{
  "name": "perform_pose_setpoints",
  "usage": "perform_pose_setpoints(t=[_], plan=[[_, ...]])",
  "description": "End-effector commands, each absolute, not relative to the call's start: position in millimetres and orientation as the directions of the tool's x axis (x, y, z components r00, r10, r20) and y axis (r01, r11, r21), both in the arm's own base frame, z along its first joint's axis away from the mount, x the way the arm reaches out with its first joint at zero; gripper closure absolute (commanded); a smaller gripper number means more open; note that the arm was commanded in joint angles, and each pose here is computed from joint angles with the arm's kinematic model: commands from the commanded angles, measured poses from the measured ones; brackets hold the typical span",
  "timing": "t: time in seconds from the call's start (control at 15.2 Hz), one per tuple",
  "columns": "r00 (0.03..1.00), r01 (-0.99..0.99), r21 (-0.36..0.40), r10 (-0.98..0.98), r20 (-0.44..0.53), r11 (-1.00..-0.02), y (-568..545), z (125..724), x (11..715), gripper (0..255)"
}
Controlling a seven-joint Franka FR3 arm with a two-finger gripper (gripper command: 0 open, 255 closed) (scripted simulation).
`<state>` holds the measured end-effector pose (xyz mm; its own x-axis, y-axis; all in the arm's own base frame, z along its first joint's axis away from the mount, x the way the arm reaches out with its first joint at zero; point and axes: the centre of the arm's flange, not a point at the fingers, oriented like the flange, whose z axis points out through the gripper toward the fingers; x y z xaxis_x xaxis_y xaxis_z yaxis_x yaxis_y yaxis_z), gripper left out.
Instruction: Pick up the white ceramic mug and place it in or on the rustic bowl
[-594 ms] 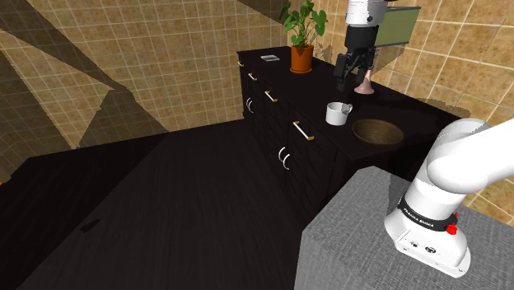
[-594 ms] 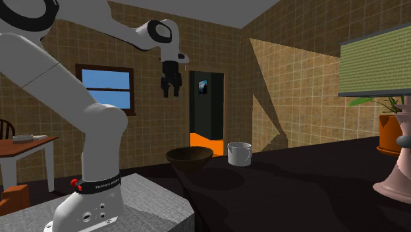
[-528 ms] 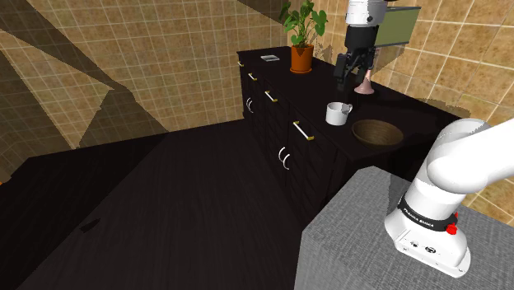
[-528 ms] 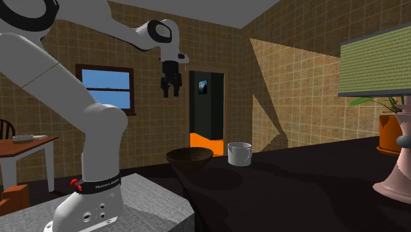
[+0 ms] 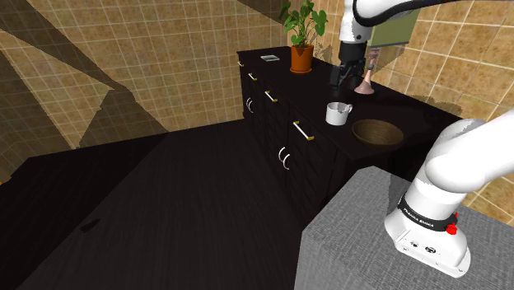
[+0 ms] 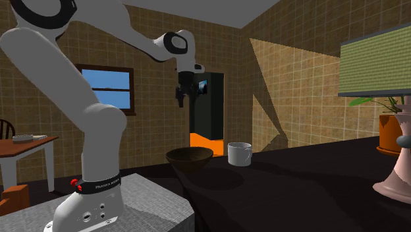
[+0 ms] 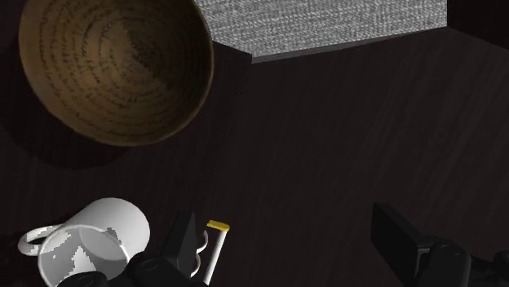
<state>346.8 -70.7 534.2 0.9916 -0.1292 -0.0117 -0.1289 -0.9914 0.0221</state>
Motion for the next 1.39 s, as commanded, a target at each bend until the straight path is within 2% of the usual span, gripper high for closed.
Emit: perform_pose_setpoints(t=[0.0, 1.12, 1.32], plan=[[0.992, -0.125, 0.025, -0.125, -0.012, -0.992, -87, 516, 358, 0], [0.994, -0.104, 0.048, -0.105, -0.022, -0.993, -238, 389, 462, 0], [0.994, -0.103, 0.048, -0.104, -0.022, -0.993, -241, 376, 464, 0]])
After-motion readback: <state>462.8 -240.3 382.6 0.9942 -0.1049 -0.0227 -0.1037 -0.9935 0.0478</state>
